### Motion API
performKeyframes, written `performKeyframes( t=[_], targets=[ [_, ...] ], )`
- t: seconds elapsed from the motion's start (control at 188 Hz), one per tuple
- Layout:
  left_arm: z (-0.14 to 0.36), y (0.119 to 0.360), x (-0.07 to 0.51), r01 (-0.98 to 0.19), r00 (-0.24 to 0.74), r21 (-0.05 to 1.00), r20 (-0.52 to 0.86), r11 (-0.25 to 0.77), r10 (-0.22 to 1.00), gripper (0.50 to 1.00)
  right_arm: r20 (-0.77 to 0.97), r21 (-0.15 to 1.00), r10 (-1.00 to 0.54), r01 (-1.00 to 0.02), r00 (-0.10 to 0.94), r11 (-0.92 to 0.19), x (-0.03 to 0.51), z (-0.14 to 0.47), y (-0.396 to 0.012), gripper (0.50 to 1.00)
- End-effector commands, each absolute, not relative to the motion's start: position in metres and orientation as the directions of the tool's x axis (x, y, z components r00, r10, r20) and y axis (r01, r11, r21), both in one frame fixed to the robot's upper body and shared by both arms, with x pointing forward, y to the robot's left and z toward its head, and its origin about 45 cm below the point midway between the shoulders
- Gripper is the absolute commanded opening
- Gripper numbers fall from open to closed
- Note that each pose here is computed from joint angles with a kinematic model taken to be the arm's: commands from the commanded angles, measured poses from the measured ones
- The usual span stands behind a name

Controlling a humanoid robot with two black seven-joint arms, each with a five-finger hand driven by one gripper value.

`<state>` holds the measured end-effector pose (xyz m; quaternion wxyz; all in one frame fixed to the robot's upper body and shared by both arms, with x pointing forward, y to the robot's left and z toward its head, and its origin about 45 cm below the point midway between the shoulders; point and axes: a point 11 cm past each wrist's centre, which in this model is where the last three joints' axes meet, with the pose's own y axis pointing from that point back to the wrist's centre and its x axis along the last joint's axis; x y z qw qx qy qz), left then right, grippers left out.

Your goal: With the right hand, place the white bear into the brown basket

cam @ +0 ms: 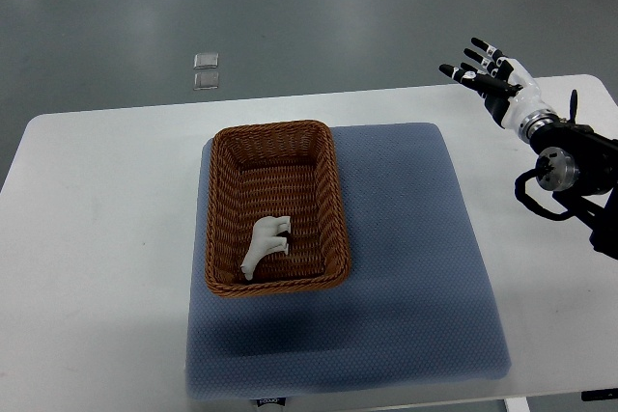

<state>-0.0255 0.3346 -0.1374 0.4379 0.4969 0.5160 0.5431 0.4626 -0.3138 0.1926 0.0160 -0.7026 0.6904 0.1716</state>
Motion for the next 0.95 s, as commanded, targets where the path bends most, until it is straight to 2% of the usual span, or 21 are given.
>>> performKeyframes(
  t=[0.0, 0.154, 0.441, 0.787, 0.947],
  targets=[
    [-0.137, 0.335, -0.025, 0.037, -0.123, 0.996, 0.088, -0.084, 0.989, 1.0, -0.322, 0.256, -0.946, -0.966, -0.041, -0.045, 0.463, 0.191, -0.315, 0.926],
    [-0.137, 0.335, -0.025, 0.037, -0.121, 0.996, 0.088, -0.084, 0.989, 1.0, -0.339, 0.281, -0.941, -0.956, -0.016, -0.085, 0.458, 0.182, -0.313, 0.928],
    [-0.137, 0.335, -0.025, 0.037, -0.124, 0.996, 0.088, -0.084, 0.988, 1.0, -0.373, 0.257, -0.927, -0.956, 0.04, -0.145, 0.452, 0.177, -0.309, 0.928],
    [-0.137, 0.335, -0.025, 0.037, -0.123, 0.996, 0.088, -0.084, 0.989, 1.0, -0.36, 0.117, -0.932, -0.99, 0.027, -0.073, 0.456, 0.192, -0.32, 0.928],
    [-0.137, 0.335, -0.025, 0.037, -0.124, 0.996, 0.088, -0.084, 0.988, 1.0, -0.363, 0.088, -0.932, -0.995, 0.018, -0.053, 0.454, 0.189, -0.323, 0.928]
  ],
)
